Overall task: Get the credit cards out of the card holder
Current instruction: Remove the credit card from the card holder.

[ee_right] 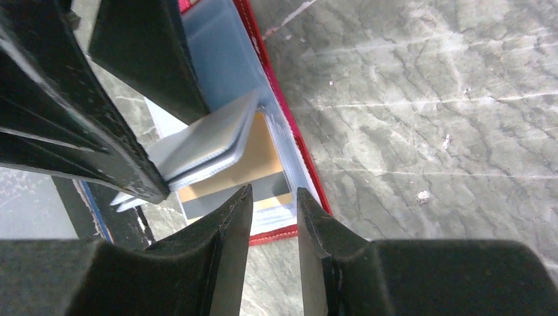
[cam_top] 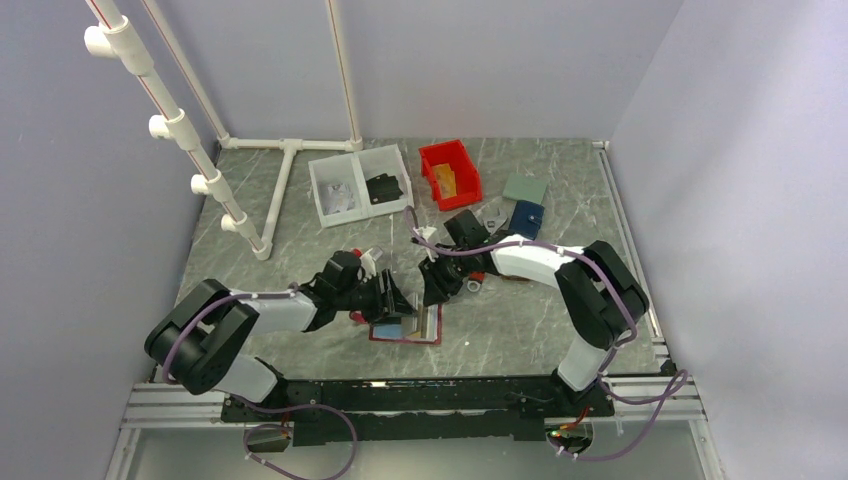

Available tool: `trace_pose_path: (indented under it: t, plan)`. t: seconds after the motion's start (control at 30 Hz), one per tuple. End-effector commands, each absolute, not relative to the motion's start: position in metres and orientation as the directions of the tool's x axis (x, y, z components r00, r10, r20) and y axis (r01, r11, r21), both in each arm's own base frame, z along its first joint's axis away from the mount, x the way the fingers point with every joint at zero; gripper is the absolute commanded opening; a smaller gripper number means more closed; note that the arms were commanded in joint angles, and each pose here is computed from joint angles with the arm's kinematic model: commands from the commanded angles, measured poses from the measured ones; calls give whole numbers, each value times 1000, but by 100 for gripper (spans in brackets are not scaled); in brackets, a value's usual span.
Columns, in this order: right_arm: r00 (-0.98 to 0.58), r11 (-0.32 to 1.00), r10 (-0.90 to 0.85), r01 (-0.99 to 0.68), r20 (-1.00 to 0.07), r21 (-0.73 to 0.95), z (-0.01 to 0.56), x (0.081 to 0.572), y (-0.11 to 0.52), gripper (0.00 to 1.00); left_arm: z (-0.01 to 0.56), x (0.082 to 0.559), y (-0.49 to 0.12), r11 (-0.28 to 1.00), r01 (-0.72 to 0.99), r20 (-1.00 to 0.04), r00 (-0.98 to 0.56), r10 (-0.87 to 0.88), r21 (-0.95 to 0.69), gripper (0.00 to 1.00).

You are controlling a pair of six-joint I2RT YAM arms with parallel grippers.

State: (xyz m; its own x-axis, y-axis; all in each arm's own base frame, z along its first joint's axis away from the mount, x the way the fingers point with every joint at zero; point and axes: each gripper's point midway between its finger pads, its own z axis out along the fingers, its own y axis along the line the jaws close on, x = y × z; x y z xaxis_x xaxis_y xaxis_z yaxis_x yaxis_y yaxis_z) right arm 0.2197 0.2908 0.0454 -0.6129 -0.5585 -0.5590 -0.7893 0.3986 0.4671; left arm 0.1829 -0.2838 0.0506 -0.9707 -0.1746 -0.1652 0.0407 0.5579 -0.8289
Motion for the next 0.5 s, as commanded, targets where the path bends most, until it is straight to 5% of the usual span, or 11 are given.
trace_pose_path:
  t: [0.0,0.2,0.37,0.47]
  plan:
    - [-576,398,-578,-817,-578,417,48,229,294,33,72,187,-287,492,97,-206,-964,-171,-865,49]
    - [-559,359,-581,-829,-591,429,57,225,298,34,70,186,-285,487,91,-198,-965,-173,-869,48]
    - [-543,261,-543,-834,-641,487,83,212,308,55,68,186,-287,481,89,-191,-967,-168,-872,48]
    - [-557,261,-538,-824,-633,503,82,211,310,58,68,187,-290,466,93,-189,-968,-164,-880,48]
